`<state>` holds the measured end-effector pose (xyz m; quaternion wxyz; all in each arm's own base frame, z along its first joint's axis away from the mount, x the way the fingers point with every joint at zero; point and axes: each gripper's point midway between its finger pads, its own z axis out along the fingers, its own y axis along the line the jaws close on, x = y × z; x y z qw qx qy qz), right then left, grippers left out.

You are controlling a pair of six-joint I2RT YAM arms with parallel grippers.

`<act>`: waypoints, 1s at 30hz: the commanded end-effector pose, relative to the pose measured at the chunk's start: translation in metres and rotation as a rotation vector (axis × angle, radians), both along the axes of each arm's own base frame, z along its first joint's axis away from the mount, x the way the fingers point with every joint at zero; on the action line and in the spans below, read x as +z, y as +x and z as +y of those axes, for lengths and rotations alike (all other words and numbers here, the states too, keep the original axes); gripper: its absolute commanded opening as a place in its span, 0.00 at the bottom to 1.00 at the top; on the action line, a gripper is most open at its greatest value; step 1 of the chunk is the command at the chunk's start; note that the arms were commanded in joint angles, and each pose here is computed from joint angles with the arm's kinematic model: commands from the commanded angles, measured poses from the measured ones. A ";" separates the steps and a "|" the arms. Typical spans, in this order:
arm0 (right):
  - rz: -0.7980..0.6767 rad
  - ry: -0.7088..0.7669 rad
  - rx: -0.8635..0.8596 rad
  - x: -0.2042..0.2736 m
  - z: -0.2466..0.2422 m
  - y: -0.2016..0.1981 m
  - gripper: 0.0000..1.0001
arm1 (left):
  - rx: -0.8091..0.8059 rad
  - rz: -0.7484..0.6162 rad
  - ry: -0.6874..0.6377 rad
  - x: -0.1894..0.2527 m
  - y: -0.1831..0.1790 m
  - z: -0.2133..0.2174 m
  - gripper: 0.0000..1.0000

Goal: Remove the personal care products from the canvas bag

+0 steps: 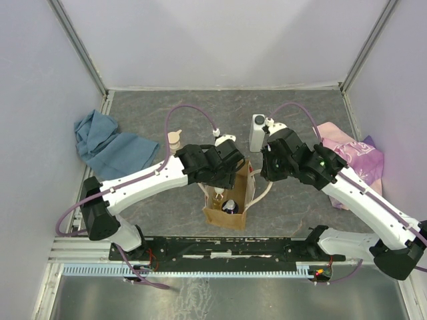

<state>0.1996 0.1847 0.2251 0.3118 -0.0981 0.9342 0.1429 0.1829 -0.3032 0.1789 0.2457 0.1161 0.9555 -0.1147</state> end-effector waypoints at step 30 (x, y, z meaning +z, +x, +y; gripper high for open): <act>-0.029 -0.002 -0.043 -0.009 -0.008 0.002 0.17 | 0.088 0.144 0.115 -0.044 -0.032 0.011 0.47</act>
